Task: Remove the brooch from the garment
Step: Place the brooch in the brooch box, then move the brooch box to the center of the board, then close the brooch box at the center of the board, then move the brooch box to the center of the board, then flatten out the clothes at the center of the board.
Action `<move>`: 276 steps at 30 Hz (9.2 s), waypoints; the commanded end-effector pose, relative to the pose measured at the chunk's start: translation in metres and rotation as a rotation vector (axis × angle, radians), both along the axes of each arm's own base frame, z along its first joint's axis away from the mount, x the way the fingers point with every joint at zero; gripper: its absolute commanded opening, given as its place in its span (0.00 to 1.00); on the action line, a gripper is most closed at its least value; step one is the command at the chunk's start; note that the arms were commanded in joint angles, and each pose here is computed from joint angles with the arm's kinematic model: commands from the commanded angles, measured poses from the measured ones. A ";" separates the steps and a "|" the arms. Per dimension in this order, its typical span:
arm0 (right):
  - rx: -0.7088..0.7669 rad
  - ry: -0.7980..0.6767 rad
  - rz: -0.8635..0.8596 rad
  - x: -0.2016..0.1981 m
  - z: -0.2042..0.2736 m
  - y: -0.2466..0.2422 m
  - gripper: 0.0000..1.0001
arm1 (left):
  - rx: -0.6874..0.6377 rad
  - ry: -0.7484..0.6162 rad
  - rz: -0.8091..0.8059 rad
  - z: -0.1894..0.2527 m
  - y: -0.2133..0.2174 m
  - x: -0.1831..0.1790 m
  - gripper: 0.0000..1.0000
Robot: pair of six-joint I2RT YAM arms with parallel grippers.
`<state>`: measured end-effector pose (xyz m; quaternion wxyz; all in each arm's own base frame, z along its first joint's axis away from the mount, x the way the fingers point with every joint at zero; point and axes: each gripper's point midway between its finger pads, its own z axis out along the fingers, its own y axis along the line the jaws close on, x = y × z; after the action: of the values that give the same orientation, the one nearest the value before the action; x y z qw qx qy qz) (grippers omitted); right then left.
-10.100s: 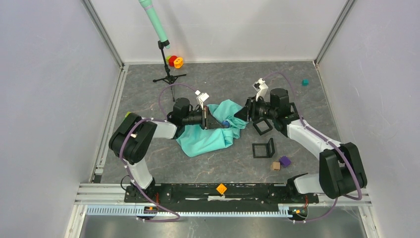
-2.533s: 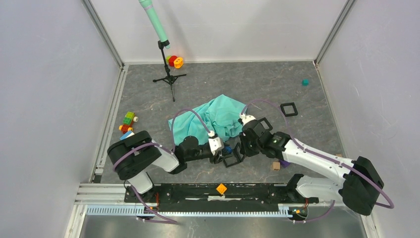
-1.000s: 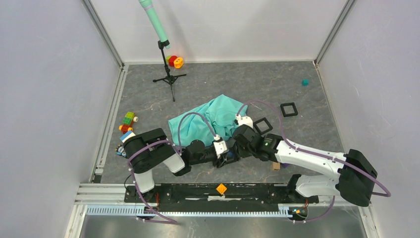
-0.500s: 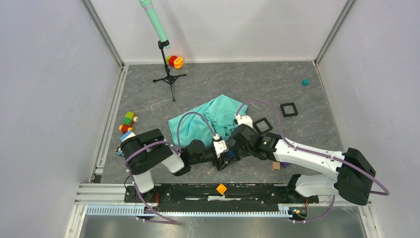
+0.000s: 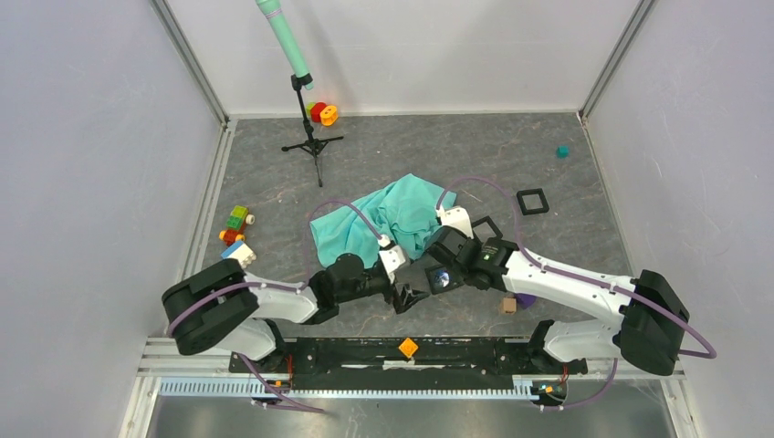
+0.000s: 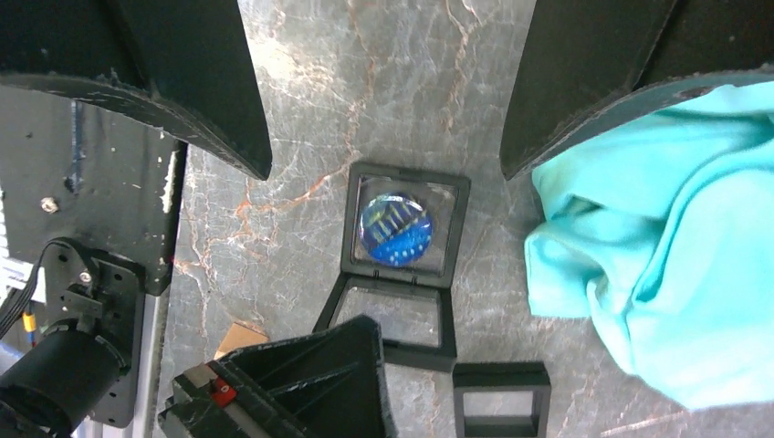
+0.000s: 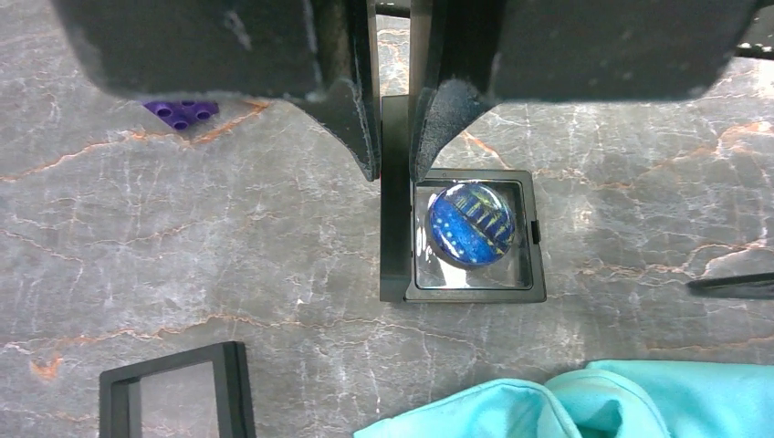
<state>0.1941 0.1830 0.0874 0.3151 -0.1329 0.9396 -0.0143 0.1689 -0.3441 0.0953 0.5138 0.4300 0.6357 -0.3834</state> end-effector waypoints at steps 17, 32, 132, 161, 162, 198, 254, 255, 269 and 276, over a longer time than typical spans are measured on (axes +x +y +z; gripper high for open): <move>0.119 0.002 0.076 0.004 0.007 0.010 0.37 | 0.136 0.674 0.588 -0.039 0.035 0.015 0.65; 0.364 0.040 0.112 0.014 0.009 -0.001 0.27 | 0.109 0.828 0.555 -0.057 -0.007 0.016 0.29; 0.098 0.094 0.013 0.018 -0.070 -0.036 0.23 | 0.123 0.623 0.920 0.000 0.147 0.071 0.39; 0.361 -0.087 0.282 0.150 0.042 0.119 0.66 | 0.212 0.562 1.205 0.008 0.222 0.159 0.74; 0.355 -0.100 0.263 0.158 0.043 0.124 0.66 | 0.215 0.572 1.205 0.005 0.222 0.162 0.74; 0.330 -0.334 -0.172 0.186 0.174 -0.069 0.00 | -0.284 0.657 1.507 0.050 0.321 0.184 0.02; 0.720 -0.501 0.348 0.129 0.294 -0.006 0.00 | -0.210 0.433 1.306 0.299 0.332 0.192 0.02; 0.715 -0.425 0.359 0.116 0.259 0.004 0.00 | -0.208 0.449 1.296 0.285 0.329 0.186 0.02; 0.530 0.233 0.561 -0.066 -0.031 0.078 0.13 | -0.065 0.734 1.333 0.111 0.324 0.149 0.02; 0.393 0.023 0.446 -0.012 0.009 0.069 0.62 | -0.009 0.719 1.398 0.097 0.337 0.142 0.02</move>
<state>0.1239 0.2406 0.0434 0.1987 -0.2997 0.8904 0.2791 0.3045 -0.0143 0.1856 0.3701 -0.2182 0.8972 -0.1022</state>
